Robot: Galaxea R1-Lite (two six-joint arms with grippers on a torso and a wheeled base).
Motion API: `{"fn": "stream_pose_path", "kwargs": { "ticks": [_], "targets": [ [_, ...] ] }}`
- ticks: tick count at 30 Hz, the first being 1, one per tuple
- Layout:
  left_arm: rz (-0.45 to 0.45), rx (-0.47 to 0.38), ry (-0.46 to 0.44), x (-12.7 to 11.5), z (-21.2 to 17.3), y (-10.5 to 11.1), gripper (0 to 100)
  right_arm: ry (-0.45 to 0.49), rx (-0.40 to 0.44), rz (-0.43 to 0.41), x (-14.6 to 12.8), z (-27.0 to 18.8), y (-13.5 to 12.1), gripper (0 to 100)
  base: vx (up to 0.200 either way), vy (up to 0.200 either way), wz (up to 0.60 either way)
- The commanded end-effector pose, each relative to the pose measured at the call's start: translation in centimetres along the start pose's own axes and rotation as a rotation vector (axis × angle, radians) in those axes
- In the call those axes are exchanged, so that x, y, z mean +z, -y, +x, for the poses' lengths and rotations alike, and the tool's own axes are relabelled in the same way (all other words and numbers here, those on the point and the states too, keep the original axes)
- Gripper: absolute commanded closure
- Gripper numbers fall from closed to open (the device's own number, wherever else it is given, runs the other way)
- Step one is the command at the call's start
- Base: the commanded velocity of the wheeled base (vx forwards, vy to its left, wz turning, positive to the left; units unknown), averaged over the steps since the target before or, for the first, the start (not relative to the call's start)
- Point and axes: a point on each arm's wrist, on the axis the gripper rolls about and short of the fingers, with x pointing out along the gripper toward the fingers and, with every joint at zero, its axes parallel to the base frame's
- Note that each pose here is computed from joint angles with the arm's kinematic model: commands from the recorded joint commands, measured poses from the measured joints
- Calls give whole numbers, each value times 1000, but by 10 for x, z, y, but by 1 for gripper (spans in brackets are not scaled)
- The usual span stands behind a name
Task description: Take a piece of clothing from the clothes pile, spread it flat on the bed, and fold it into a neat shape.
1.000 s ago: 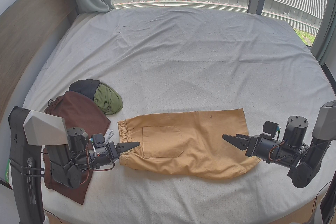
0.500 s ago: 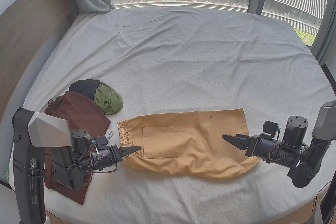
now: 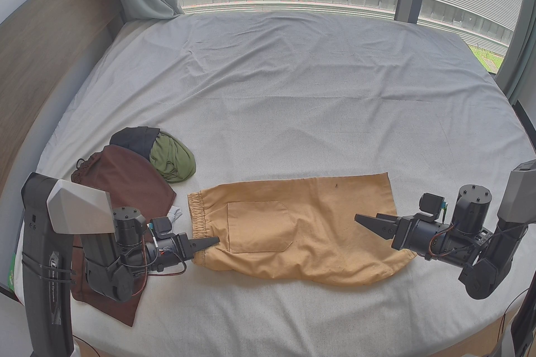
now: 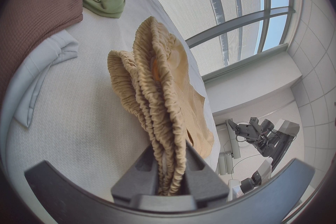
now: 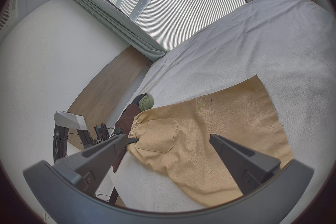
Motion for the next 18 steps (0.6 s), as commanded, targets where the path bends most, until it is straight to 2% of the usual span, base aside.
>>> {"fn": "stream_pose_path", "kwargs": {
  "ticks": [1, 7, 18],
  "targets": [
    [20, -2, -5, -1, -2, -2, 100, -3, 0, 1, -1, 1, 1, 0, 0, 0, 0],
    [137, 0, -2, 0, 0, -6, 100, -3, -3, 3, -1, 0, 1, 0, 0, 0, 0],
    [176, 8, 14, 4, -5, -9, 100, -5, -3, 3, -1, 0, 1, 0, 0, 0, 0]
  ]
}}
